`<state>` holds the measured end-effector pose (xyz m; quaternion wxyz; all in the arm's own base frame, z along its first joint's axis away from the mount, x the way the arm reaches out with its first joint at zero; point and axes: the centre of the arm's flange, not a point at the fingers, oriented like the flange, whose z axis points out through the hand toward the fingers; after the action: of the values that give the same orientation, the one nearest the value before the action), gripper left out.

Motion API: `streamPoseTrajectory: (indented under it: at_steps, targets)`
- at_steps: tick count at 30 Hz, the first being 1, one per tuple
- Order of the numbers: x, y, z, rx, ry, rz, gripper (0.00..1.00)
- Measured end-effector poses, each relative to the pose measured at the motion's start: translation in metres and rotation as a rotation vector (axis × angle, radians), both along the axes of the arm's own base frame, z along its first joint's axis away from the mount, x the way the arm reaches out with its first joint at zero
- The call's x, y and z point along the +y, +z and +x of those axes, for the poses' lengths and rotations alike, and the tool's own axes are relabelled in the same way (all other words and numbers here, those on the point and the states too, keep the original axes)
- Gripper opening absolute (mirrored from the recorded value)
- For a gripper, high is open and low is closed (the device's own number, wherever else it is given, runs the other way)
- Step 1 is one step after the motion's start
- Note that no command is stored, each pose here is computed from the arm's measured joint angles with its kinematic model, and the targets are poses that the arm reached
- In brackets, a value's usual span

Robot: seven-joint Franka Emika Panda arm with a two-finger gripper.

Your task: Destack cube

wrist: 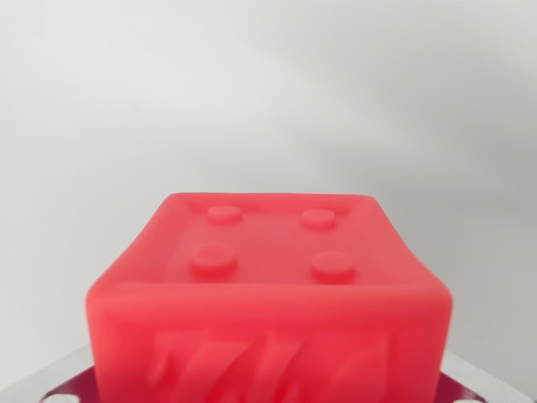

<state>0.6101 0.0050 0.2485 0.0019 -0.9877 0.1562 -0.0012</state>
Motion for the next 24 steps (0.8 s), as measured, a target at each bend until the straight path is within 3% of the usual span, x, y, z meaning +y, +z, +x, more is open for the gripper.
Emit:
streamPoseTrajectory:
  at_steps: [13,24]
  targets:
    - [0.015,-0.002,0.005,0.0004,0.076,-0.0001,0.00]
    - [0.016,-0.036,0.004,0.0100,0.081,0.0002,0.00]
